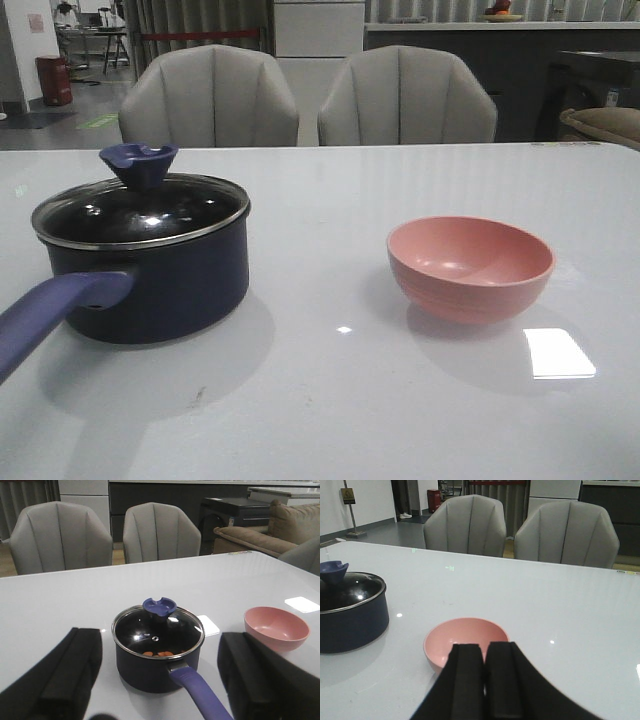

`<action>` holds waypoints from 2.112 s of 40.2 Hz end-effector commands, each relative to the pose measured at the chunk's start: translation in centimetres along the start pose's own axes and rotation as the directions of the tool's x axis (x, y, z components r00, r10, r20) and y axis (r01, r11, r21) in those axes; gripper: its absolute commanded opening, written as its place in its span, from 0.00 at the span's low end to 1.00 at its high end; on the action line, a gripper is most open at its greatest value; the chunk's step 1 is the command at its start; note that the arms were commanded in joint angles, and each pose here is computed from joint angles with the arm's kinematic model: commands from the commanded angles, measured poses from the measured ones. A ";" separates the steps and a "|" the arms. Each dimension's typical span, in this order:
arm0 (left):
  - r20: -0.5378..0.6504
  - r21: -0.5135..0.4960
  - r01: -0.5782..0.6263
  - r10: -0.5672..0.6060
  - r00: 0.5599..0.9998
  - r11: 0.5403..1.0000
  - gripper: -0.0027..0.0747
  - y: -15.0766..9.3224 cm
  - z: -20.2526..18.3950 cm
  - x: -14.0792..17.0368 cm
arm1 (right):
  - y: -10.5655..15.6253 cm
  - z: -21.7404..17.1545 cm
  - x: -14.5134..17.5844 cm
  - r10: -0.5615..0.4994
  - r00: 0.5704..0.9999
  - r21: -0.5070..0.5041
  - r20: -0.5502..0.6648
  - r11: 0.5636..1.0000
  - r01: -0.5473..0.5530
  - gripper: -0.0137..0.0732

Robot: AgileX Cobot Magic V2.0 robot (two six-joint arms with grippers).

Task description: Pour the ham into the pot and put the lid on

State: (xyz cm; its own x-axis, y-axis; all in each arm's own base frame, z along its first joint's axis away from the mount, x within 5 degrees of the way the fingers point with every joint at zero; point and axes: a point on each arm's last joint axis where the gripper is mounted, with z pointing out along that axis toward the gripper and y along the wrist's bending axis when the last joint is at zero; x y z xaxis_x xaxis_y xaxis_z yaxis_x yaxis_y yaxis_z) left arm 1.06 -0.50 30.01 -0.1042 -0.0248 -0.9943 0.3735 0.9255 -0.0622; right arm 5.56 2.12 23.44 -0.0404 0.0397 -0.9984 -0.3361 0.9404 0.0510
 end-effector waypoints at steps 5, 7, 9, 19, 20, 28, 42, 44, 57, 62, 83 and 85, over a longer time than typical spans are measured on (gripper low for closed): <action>0.036 0.017 0.016 -0.017 0.999 1.000 0.39 -0.1 0.6 -0.4 | -0.1 -0.1 -1.6 -0.010 0.996 0.014 0.091 1.000 0.009 0.33; 0.058 0.018 0.016 -0.017 0.998 1.000 0.24 -0.1 0.6 -0.7 | -0.1 -0.1 -1.6 -0.010 0.996 0.014 0.091 1.000 0.009 0.33; 0.080 0.020 0.016 -0.017 0.997 1.000 0.18 -0.1 0.6 -0.9 | -0.1 -0.1 -1.6 -0.010 0.996 0.014 0.091 1.000 0.009 0.33; 0.112 0.021 0.016 -0.018 0.994 1.000 0.21 -0.1 0.5 -1.2 | -0.1 -0.1 -1.6 -0.010 0.996 0.014 0.091 1.000 0.009 0.33; 0.112 0.021 0.016 -0.018 0.994 1.000 0.21 -0.1 0.5 -1.2 | -0.1 -0.1 -1.6 -0.010 0.996 0.014 0.091 1.000 0.009 0.33; 0.112 0.021 0.016 -0.018 0.994 1.000 0.21 -0.1 0.5 -1.2 | -0.1 -0.1 -1.6 -0.010 0.996 0.014 0.091 1.000 0.009 0.33; 0.108 -0.057 -0.009 0.015 0.994 0.998 0.21 0.4 2.3 1.4 | -0.1 -0.1 -1.6 -0.010 0.996 0.014 0.091 1.000 0.009 0.33; 0.108 -0.104 -0.016 0.027 0.994 0.995 0.21 0.6 2.8 2.4 | -0.1 -0.1 -1.6 -0.010 0.996 0.014 0.091 1.000 0.009 0.33; 0.176 -0.302 0.042 0.013 0.984 0.952 0.21 2.2 4.6 7.9 | -0.1 -0.1 -1.6 -0.010 0.996 0.014 0.091 1.000 0.009 0.33; 0.209 -0.306 0.056 0.009 0.978 0.950 0.21 2.4 4.9 8.8 | -0.1 -0.1 -1.6 -0.010 0.996 0.014 0.090 1.000 0.009 0.33; 0.209 -0.306 0.054 0.011 0.978 0.950 0.21 2.4 4.9 8.8 | -0.1 -0.1 -1.6 -0.010 0.996 0.014 0.090 1.000 0.009 0.33; 0.209 -0.306 0.054 0.011 0.978 0.950 0.21 2.4 4.9 8.8 | -0.1 -0.1 -1.6 -0.010 0.996 0.014 0.090 1.000 0.009 0.33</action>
State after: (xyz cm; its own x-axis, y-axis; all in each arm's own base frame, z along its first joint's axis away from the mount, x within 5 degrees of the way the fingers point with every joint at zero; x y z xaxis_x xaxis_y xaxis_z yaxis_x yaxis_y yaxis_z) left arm 5.62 -0.37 20.48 0.0066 -0.0761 -0.9971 0.0648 0.9950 -0.0755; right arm 5.56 2.12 23.44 -0.0404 0.0397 -0.9984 -0.3361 0.9404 0.0510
